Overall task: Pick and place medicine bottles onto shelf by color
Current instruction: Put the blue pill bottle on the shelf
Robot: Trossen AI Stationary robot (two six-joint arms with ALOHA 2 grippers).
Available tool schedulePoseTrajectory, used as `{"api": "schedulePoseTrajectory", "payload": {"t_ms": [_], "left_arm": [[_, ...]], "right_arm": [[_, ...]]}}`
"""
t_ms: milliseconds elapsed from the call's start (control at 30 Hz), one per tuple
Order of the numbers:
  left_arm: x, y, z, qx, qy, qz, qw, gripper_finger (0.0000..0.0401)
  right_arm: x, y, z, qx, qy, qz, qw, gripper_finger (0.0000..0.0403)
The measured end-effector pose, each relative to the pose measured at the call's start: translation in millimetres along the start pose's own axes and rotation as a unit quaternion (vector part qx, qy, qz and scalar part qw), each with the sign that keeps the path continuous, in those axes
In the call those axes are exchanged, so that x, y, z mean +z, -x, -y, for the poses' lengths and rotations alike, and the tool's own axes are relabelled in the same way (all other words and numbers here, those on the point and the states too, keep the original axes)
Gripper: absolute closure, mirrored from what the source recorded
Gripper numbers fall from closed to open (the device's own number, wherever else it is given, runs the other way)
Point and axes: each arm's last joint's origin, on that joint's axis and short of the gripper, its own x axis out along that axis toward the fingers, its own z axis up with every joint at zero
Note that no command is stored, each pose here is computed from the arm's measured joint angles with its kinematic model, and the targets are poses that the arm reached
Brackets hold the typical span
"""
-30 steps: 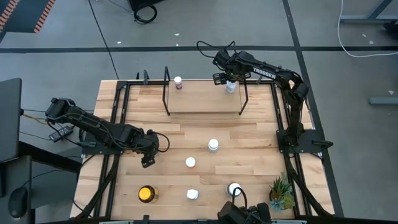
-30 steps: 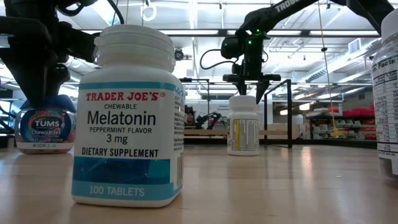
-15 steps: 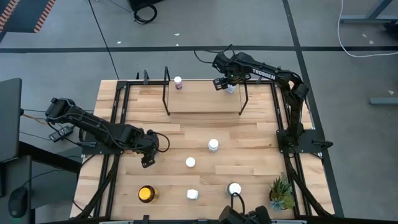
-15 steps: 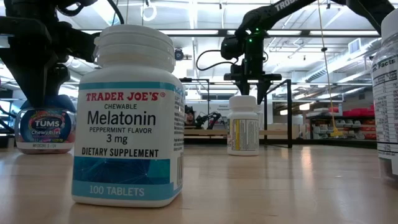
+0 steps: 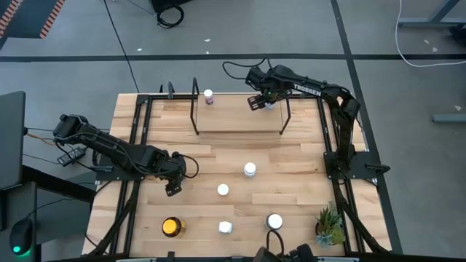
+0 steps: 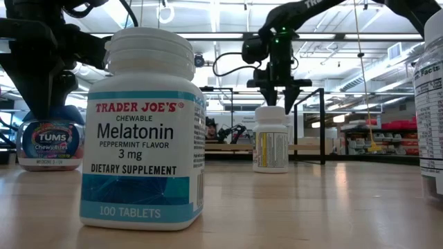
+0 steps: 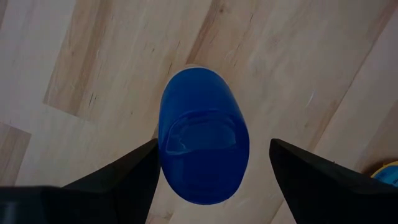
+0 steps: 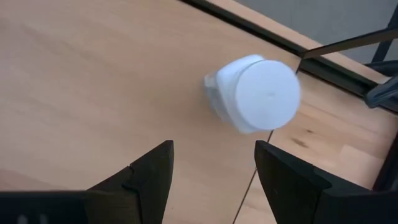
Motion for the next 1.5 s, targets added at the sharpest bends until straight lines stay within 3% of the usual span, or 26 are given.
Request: {"api": "schedulePoseTrajectory", "payload": {"t_ms": [400,667,1033,1267,1500], "left_arm": [[0.0,0.0,0.0,0.000,0.001,0.000,1.000,0.0099],[0.0,0.0,0.0,0.000,0.000,0.000,1.000,0.0099],[-0.8,0.2,0.7,-0.013,-0.011,-0.012,1.000,0.0099],[-1.3,2.0,1.0,-0.022,-0.014,-0.021,0.999,0.0099],[8.4,18.1,8.2,-0.041,-0.028,0.000,0.999,0.0099]], "right_arm": [[3.1,-1.3,4.4,0.004,0.000,-0.004,1.000,0.0172],[-18.1,7.9,-20.8,0.057,0.069,-0.038,0.995,0.0172],[-75.2,64.7,-59.2,0.121,0.150,0.005,0.981,0.0172],[-126.3,102.6,-79.5,0.172,0.159,0.011,0.972,0.0172],[-176.6,122.5,-97.8,0.176,0.159,0.029,0.971,0.0172]]}}
